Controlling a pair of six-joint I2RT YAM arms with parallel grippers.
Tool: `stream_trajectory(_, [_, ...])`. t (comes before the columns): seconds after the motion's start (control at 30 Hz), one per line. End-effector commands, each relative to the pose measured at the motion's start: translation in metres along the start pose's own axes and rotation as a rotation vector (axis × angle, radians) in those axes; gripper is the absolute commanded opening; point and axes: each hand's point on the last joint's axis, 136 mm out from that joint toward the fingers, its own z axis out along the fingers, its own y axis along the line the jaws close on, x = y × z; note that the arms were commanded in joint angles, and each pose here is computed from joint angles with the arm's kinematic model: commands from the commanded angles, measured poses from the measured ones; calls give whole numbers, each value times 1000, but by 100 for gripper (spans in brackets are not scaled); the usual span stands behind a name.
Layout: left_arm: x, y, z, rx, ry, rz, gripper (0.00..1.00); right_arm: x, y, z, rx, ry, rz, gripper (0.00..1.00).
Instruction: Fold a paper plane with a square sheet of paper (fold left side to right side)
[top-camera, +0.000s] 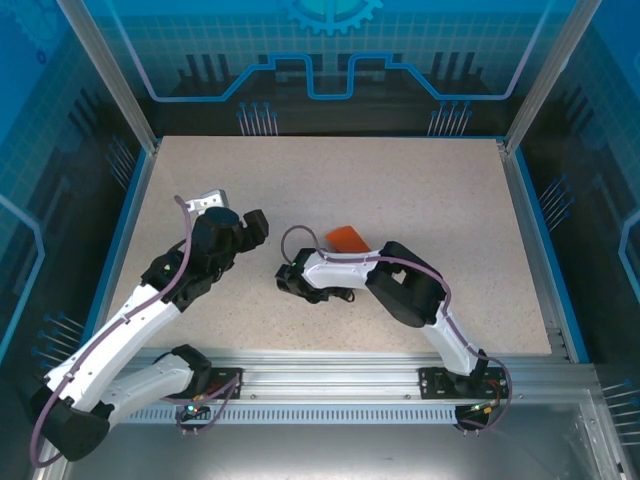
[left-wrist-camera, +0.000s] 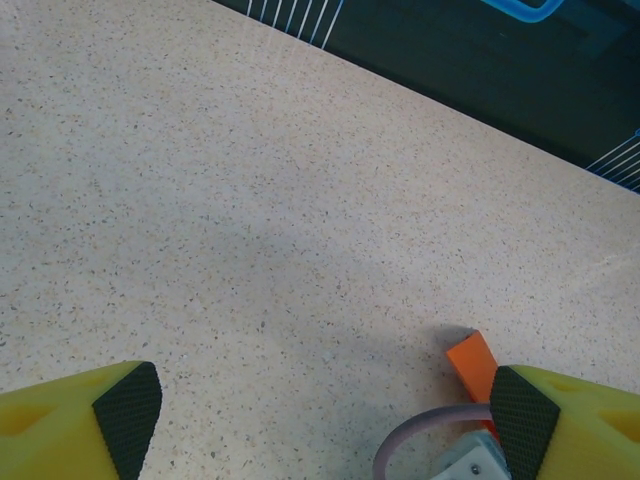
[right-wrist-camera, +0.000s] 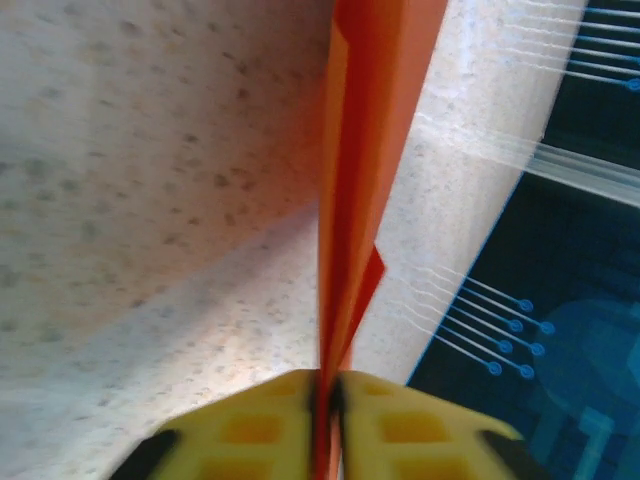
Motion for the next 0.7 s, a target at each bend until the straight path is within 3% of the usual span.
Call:
stream_trajectory(0.0, [3,5,5,-24,2,-8,90,-4,20,-12,-96,-39,-10,26])
stream_trajectory(0.2, [18,-9,18,23,80,6,91,4,27,-36,-282,-99,50,50])
stream_trajectory(0.43, [43,-33,37,113,200,1,91,24,12,-85,-587,-293,192,79])
stream_trajectory(0.67, [96,-89,73,328,451,-43,90,40,-37,-85,-932,-448,512,85])
